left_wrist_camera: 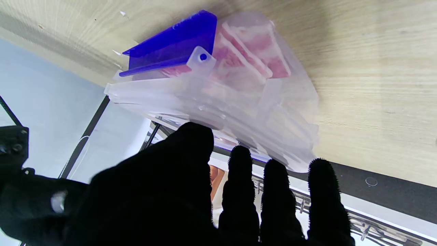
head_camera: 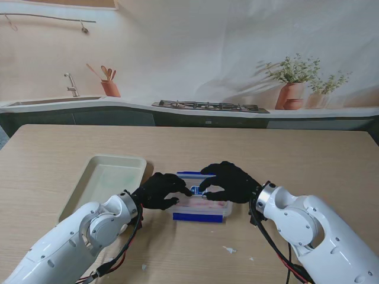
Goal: Separate the bacon slices onto the tray
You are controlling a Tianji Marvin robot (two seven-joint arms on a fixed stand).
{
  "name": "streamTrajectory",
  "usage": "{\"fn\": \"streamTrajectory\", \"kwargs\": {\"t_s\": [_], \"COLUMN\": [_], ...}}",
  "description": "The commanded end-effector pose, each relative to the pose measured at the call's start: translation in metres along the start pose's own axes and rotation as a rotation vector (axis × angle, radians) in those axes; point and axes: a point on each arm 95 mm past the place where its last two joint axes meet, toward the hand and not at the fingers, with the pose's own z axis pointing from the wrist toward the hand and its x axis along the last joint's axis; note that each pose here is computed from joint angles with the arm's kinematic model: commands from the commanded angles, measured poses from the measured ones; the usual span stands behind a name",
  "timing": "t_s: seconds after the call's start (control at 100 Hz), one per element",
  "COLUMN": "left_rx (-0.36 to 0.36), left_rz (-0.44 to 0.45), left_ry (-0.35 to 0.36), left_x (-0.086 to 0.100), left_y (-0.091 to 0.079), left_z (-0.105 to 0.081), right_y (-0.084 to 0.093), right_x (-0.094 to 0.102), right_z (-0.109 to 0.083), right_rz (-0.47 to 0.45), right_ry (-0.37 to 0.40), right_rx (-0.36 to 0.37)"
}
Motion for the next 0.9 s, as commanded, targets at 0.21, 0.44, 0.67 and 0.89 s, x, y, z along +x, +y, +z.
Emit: {"fn": "streamTrajectory", "kwargs": {"t_s": [0.21,0.44,0.67,0.89], "left_rx": [-0.064,-0.065,-0.068,-0.082], "left_rz": [0.001,0.015,0.018,0.017], "left_ry": [-0.020,-0.026,-0.045,-0.049], "left_x": [-0.002,-0.003,-0.005,-0.006], "left_y": [0.022,0.026,0.029,0.032], "left_z": [-0.006,-0.010,-0.015,-0.015], "right_y": [-0.006,-0.014,-0.022,-0.028], "right_x": [-0.019,-0.031,-0.039,-0.045], "right_z": [0.028,0.049,0.060,0.065], "right_rz": [0.080,0.019,0.037,0.034], "right_ry": [-0.063,-0.100,-0.124,-0.157], "right_rx": [-0.097,-0.134,-0.086,-0.054]}}
